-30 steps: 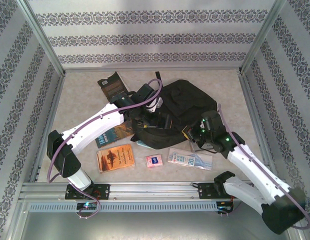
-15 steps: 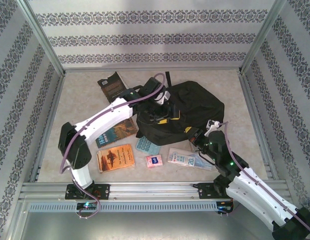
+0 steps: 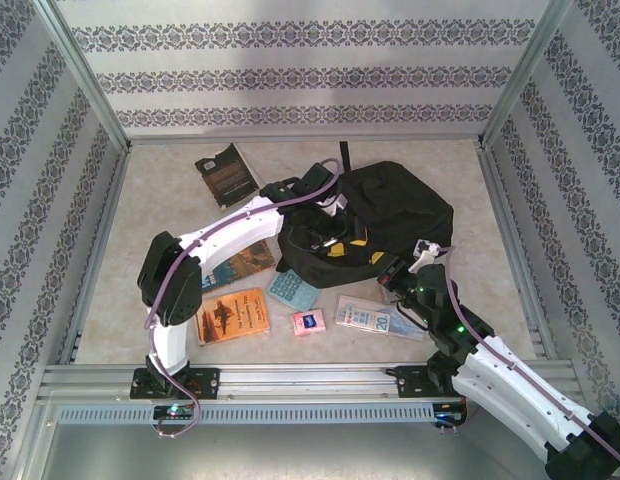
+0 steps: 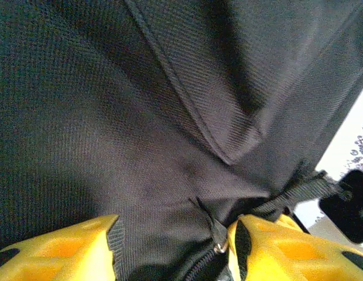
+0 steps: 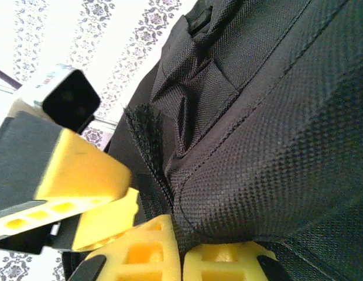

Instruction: Pack the student bag

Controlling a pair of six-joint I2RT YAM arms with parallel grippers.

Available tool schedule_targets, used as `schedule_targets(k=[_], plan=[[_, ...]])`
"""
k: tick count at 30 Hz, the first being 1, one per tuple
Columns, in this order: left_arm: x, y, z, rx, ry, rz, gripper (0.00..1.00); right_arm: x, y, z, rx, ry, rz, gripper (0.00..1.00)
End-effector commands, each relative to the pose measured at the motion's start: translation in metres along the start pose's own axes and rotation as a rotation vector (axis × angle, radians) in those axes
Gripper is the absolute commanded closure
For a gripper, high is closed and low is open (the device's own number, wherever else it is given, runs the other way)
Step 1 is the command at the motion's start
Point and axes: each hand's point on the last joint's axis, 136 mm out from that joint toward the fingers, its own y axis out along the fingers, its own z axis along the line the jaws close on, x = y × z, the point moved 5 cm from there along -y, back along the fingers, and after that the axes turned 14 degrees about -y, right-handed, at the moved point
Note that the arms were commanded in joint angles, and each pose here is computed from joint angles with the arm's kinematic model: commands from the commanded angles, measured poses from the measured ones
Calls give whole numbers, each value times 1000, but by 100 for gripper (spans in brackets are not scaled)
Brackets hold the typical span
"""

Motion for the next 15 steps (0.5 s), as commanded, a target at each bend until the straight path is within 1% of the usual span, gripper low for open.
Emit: schedule_targets(k=[1, 11, 15], plan=[[6, 7, -6, -26, -27, 26, 46, 16, -3, 19, 84, -27, -91, 100], [13, 19, -17, -61, -36, 42, 47, 14, 3, 18, 75, -33, -81, 100], [14, 19, -21, -77, -35, 49, 53, 14, 4, 15, 63, -32, -86, 100]])
